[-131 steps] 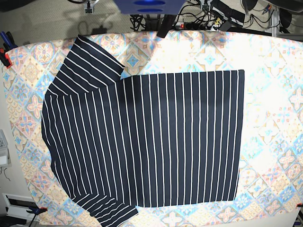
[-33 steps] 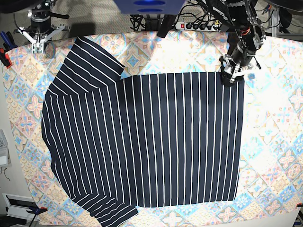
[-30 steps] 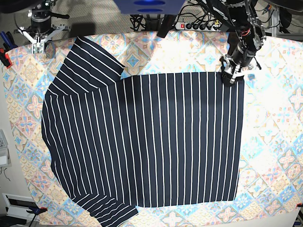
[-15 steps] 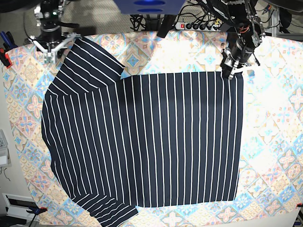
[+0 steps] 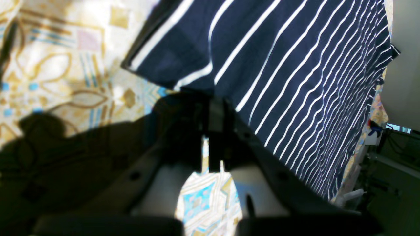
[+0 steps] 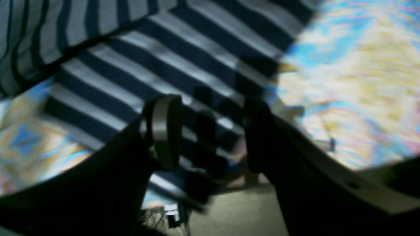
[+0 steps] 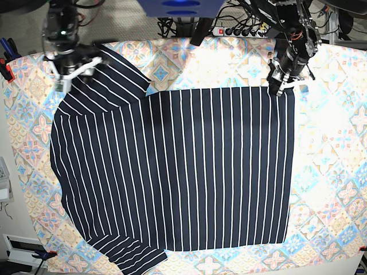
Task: Fold the T-shirt properly
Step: 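Lower the right gripper to the collar-side shoulder and grasp it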
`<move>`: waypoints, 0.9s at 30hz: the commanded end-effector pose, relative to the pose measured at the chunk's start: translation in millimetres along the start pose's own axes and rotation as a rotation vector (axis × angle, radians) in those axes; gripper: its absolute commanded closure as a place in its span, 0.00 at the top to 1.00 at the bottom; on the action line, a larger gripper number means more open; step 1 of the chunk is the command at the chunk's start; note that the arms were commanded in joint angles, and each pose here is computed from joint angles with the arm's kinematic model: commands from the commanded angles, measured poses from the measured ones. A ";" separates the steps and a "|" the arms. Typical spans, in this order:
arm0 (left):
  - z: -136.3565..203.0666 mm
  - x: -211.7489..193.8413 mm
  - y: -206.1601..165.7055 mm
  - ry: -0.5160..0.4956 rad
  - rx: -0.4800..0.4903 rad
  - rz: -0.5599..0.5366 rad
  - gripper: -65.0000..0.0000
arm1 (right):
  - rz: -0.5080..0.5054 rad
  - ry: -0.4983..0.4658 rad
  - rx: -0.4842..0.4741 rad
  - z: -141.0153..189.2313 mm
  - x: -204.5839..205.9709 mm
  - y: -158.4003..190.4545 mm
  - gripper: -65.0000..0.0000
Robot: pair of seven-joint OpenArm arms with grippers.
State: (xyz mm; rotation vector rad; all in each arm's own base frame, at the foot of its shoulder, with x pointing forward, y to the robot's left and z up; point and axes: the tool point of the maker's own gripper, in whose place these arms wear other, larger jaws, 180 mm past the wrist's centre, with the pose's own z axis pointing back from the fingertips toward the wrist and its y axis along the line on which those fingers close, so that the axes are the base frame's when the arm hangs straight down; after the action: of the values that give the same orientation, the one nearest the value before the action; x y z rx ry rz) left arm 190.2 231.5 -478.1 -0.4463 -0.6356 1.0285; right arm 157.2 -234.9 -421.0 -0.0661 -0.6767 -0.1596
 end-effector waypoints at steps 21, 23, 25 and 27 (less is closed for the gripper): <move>2.2 3.4 2.2 0.001 0.013 -0.017 0.00 | -0.040 0.124 -0.026 -23.3 -42.5 -12.4 0.46; 2.2 3.4 2.2 0.001 0.013 -0.017 0.00 | -0.032 0.123 -0.006 -26.7 -40.9 -4.2 0.46; 2.2 3.4 2.2 0.001 0.013 -0.017 0.00 | -0.024 0.127 0.012 -27.5 -42.2 3.1 0.45; 2.2 3.4 2.2 0.001 0.013 -0.017 0.00 | -0.015 0.127 0.035 -29.4 -41.4 12.6 0.45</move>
State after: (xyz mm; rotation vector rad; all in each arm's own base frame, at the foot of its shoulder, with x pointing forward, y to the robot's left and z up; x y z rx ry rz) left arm 190.2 232.7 -477.9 -0.4437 -0.6345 1.0241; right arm 142.5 -216.6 -474.9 -0.0065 -0.5329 -0.1728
